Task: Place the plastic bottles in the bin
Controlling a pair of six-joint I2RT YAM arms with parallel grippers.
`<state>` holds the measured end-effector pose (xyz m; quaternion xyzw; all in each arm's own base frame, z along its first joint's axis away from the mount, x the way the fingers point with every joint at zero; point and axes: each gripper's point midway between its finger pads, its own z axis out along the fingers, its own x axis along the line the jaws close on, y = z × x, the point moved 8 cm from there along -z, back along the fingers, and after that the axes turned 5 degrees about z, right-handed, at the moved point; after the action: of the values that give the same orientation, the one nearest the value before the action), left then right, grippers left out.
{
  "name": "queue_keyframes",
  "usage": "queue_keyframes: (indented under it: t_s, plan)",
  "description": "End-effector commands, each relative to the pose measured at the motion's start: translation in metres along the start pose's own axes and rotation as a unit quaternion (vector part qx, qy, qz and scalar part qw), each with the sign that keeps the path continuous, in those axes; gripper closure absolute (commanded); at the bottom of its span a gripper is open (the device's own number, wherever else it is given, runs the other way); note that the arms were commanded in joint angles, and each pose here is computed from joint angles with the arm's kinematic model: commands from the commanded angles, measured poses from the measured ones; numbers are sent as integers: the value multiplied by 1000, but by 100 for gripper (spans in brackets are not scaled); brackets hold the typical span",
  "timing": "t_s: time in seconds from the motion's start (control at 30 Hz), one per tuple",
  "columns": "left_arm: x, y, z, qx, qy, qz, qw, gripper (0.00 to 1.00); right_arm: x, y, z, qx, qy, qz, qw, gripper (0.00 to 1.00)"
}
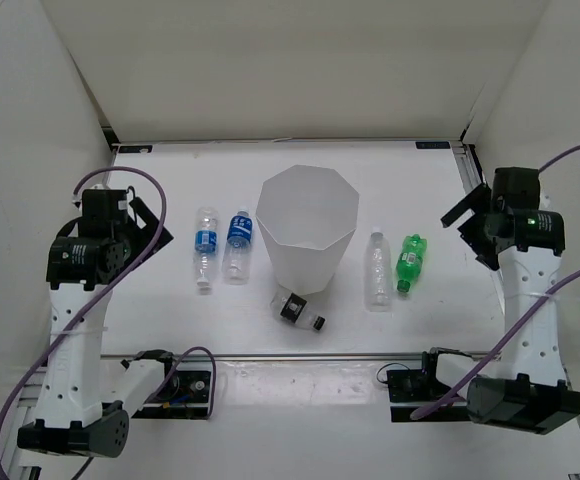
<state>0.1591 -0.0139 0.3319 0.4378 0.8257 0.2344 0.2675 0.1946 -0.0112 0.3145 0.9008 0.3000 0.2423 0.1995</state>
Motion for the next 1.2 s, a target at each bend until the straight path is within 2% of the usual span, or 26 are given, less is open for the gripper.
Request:
queue_keyframes:
  t_s: [0.0, 0.03, 0.13, 0.3, 0.43, 0.63, 0.77, 0.83, 0.97, 1.0, 1.17]
  plan:
    - [1, 8, -8, -36, 19, 17, 999, 0, 16, -6, 5, 47, 96, -85, 991, 0]
    - [5, 7, -8, -35, 35, 19, 999, 0, 21, -12, 10, 72, 119, -116, 983, 0]
    - [4, 2, -11, -31, 30, 16, 999, 0, 22, -21, 27, 112, 94, -135, 980, 0]
    - [-2, -13, -1, 2, 0, 41, 999, 0, 28, -36, 59, 140, 134, -149, 970, 0]
    - [-1, -27, 7, 29, -9, 36, 999, 0, 24, -51, 102, 203, 84, -147, 964, 0]
    - [-8, -28, 14, 34, -37, 40, 998, 0, 29, -61, 136, 226, 52, -163, 959, 0]
    - [-8, -30, 19, 38, -27, 45, 998, 0, 32, -62, 155, 231, 33, -160, 959, 0]
    - [-7, -30, 19, 35, -22, 46, 998, 0, 28, -64, 171, 237, -1, -160, 958, 0]
    - [-6, -33, 25, 42, -10, 52, 998, 0, 29, -63, 194, 248, -21, -156, 956, 10]
    - [-6, -34, 25, 40, -9, 56, 998, 0, 28, -68, 200, 265, -24, -154, 952, 15]
    - [-6, -34, 32, 45, 8, 49, 998, 0, 31, -63, 201, 261, -40, -153, 952, 46]
